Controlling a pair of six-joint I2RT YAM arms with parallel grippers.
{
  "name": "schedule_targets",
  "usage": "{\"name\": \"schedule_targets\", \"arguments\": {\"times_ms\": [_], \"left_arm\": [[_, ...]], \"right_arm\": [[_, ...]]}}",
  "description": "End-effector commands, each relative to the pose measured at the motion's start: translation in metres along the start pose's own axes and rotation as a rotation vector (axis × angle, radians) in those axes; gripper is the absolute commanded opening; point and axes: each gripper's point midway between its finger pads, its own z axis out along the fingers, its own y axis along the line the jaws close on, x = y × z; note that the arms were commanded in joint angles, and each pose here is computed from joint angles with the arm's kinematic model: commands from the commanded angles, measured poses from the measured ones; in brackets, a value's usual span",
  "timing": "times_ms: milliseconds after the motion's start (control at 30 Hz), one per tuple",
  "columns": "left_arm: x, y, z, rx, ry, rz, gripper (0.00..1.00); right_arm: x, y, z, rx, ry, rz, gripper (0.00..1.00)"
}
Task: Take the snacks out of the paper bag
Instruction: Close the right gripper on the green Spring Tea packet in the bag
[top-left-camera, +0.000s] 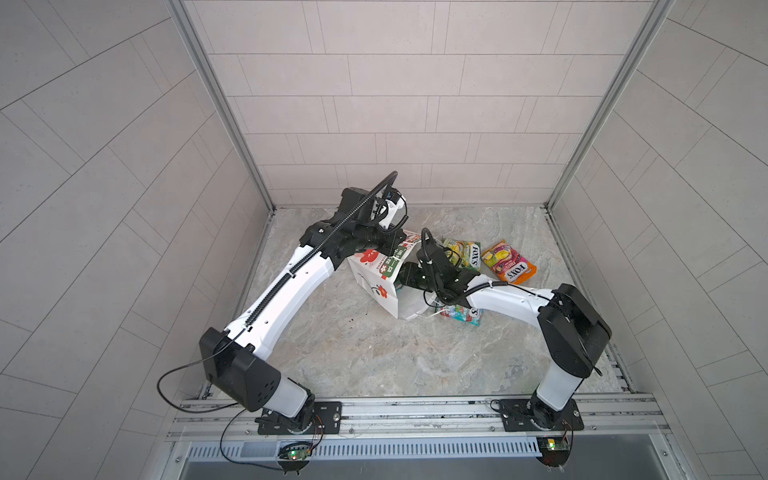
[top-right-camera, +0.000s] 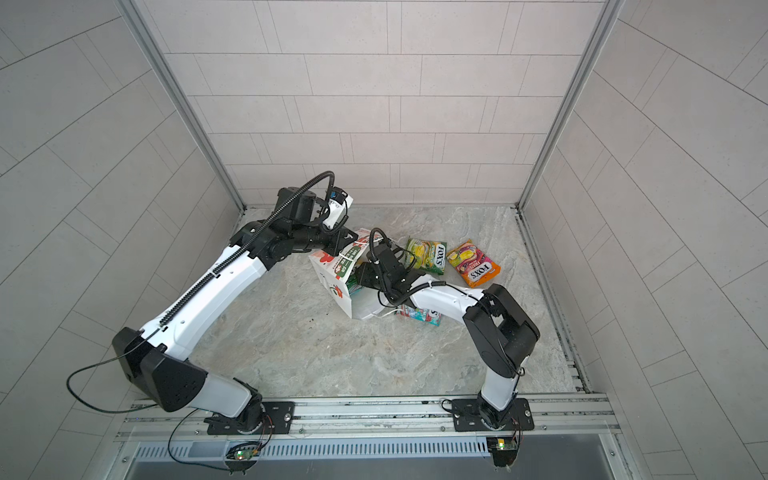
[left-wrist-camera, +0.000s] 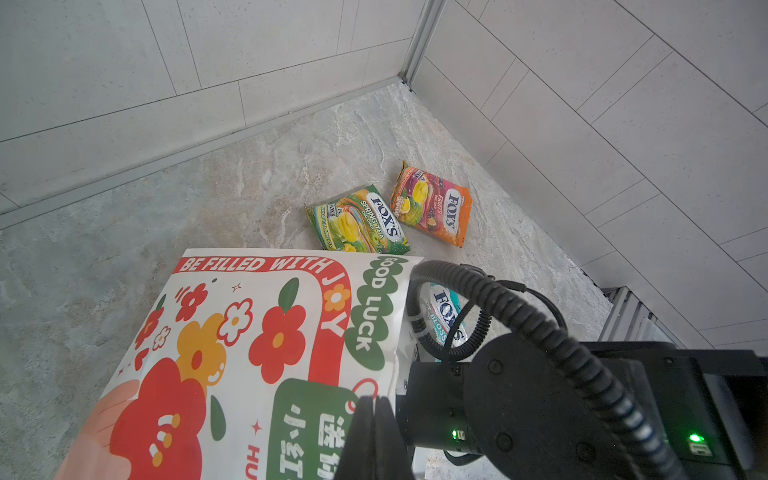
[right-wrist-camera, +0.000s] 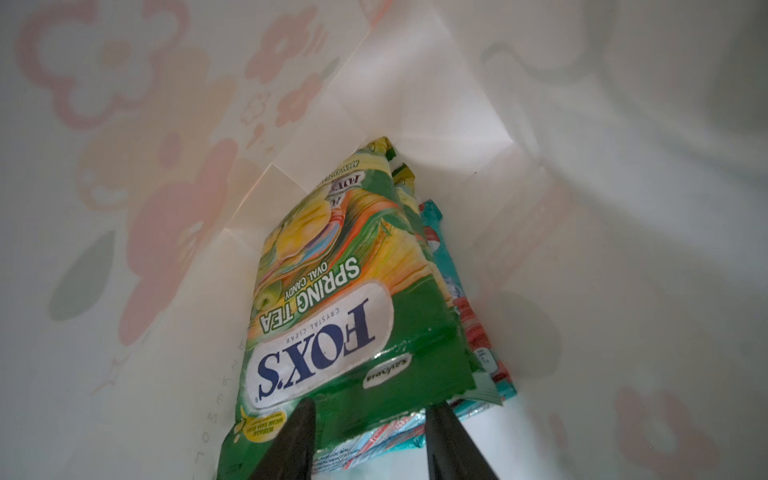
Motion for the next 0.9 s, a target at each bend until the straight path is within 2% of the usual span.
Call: {"name": "schedule_targets", "arguments": {"times_ms": [0,533,867], "left_arm": [[-0.002,-0.001,-0.003,0.009,-0.007,-0.008,0.0],[0.0,-0.002,-0.001,0.02,-0.003,-0.018,0.0],[0.0,-0.002,0.0,0.023,0.0,-0.021,0.0]], "right_arm": [[-0.009,0.0,0.005,0.01,-0.033,0.025,0.43],[-0.012,0.005,0.027,-0.007,-0.026,0.088,0.4],[-0.012,0.014,0.03,-0.06,-0.022,0.136,0.33]]}}
